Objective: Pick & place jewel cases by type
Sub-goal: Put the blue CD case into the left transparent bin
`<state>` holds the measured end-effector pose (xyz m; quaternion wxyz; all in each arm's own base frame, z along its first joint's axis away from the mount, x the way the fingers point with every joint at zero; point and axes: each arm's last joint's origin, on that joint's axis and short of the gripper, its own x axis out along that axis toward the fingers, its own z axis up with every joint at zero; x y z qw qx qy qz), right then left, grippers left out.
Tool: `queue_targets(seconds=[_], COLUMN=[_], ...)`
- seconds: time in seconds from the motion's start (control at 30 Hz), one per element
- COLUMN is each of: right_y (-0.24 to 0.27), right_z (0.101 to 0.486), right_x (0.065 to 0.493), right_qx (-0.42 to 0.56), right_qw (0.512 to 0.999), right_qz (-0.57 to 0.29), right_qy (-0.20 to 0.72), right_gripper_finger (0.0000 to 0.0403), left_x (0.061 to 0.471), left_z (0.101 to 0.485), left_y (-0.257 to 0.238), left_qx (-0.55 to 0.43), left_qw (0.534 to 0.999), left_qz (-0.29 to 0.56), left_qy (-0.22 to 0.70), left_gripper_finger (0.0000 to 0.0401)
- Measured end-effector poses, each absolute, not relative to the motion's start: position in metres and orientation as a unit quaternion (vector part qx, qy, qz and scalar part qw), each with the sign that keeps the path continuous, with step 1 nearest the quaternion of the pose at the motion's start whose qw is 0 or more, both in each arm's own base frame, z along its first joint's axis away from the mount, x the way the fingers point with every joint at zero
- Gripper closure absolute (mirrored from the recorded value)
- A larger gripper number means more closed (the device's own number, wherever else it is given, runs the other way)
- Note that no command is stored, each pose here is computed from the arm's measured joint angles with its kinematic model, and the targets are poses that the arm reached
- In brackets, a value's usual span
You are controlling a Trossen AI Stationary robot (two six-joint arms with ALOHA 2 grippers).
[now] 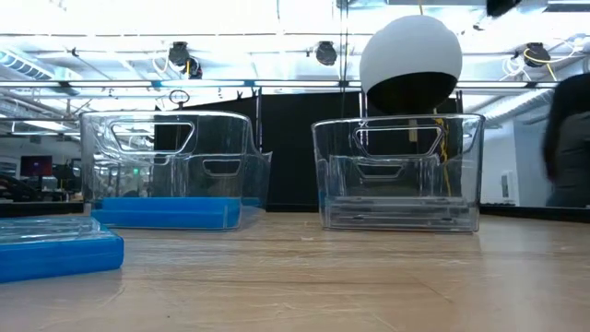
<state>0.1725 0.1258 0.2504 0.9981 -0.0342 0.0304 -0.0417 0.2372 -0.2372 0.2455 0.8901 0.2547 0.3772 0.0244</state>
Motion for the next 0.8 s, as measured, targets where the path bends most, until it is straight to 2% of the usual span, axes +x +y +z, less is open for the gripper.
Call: queue_targets(seconds=[0.1,0.3,0.47,0.6,0.8], right_y=[0.146,0.181,0.195,0.203,0.206], right_z=[0.245,0.218,0.198,0.202,0.220], right_x=[0.174,0.184,0.201,0.217,0.236], right_qx=[-0.070,-0.117,-0.195,-0.203,-0.204], right_qw=[0.997,0.989,0.974,0.972,0.974], right_qz=[-0.008,0.087,0.108,0.106,0.093], right_qy=[0.014,-0.009,-0.042,-0.055,-0.034], right_gripper_finger=[0.0394,0.0397,0.0399,0.0402,0.0402], left_x=[0.224,0.185,0.156,0.163,0.222], left_z=[0.260,0.267,0.271,0.272,0.284], left_y=[-0.258,-0.293,-0.311,-0.321,-0.301], left_qx=[0.230,0.202,0.156,0.192,0.255], left_qw=[0.911,0.942,0.966,0.954,0.904], left_qz=[0.012,0.010,0.019,-0.068,-0.253], left_qy=[0.342,0.267,0.208,0.218,0.231], left_gripper_finger=[0.0394,0.0397,0.0398,0.0396,0.0397])
